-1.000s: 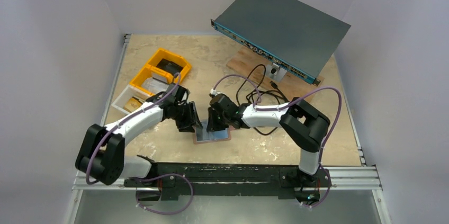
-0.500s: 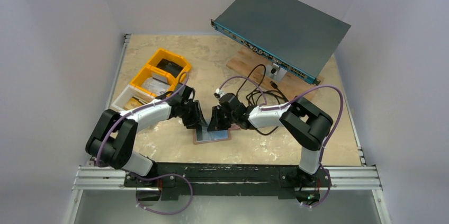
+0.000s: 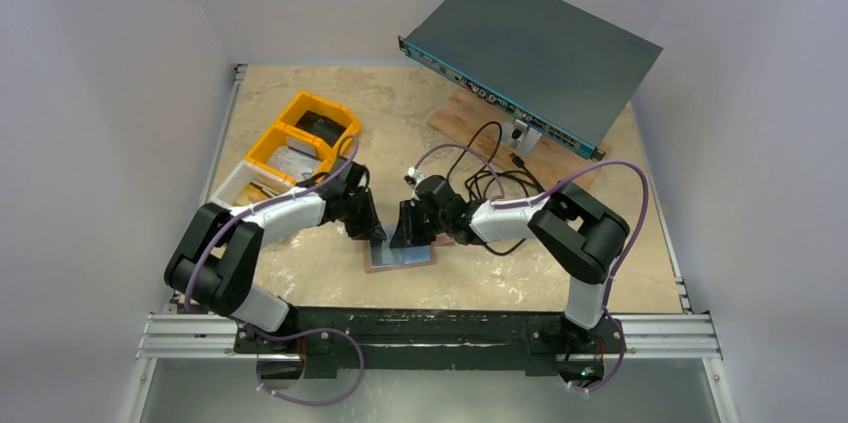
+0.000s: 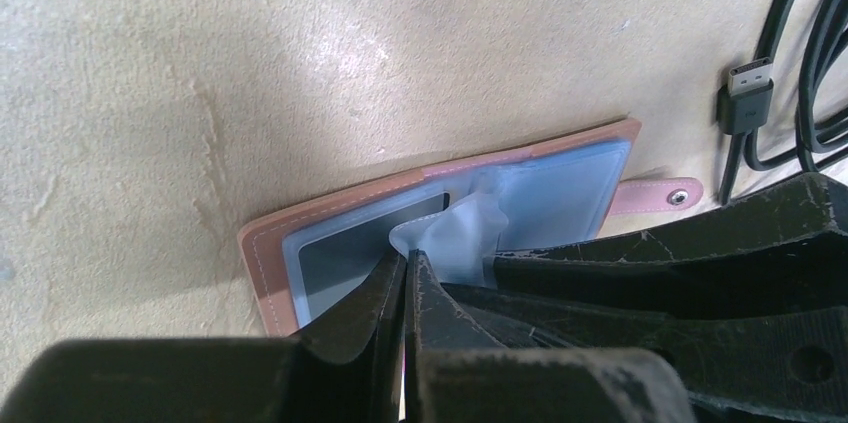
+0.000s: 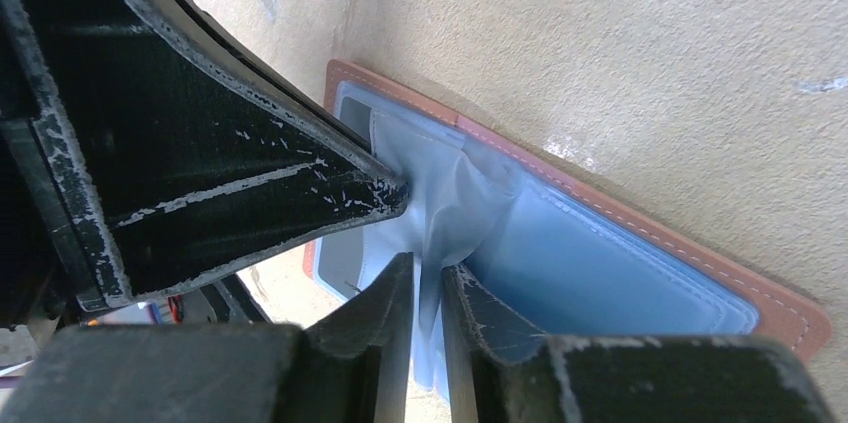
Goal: Take the credit cards out of the card holder
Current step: Remove the credit card from the card holder.
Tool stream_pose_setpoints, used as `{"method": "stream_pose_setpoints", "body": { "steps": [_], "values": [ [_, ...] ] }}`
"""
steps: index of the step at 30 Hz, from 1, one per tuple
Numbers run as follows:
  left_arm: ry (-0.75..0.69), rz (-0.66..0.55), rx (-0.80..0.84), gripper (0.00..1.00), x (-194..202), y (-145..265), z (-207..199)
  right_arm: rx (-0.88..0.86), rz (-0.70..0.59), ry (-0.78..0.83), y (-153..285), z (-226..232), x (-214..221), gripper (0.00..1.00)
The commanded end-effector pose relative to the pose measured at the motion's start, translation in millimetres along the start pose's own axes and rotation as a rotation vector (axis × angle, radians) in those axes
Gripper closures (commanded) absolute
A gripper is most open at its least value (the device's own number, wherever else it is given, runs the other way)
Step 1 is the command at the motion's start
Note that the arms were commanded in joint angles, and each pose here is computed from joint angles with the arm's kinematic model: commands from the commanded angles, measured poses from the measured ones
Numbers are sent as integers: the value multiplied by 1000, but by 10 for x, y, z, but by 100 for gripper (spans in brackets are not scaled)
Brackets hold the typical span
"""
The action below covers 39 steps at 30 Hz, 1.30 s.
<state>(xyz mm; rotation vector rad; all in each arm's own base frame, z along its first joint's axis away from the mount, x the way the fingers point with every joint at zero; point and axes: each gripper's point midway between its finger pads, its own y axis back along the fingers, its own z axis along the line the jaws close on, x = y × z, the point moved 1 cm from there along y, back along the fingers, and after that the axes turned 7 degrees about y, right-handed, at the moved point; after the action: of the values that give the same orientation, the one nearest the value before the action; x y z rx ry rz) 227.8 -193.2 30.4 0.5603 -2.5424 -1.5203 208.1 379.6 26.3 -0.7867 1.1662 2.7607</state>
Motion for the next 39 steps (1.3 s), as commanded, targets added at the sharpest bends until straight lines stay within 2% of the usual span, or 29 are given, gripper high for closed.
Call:
{"method": "stream_pose_setpoints", "body": {
  "steps": [1, 9, 12, 17, 29, 34, 39],
  "values": [
    [-24, -37, -20, 100, -17, 85, 23, 57, 79, 17, 90, -102, 185, 79],
    [-25, -35, 5, 100, 41, 250, -35, 59, -5, 43, 371, 151, -157, 61],
    [-32, -26, 38, 100, 67, 290, -127, 95, -27, 43, 479, 134, -201, 58],
    [-47, 1, 88, 97, 117, 293, -331, 139, -81, 39, 663, 123, -283, 57],
    [-74, 77, 193, 70, 148, 122, -941, 277, -168, 2, 1066, -57, -310, 57],
    [-54, 117, 191, 62, 154, -80, -997, 326, -207, -16, 1206, -131, -324, 57],
    [-41, 147, 182, 62, 179, -183, -973, 308, -195, -15, 1197, -106, -300, 57]
  ]
}}
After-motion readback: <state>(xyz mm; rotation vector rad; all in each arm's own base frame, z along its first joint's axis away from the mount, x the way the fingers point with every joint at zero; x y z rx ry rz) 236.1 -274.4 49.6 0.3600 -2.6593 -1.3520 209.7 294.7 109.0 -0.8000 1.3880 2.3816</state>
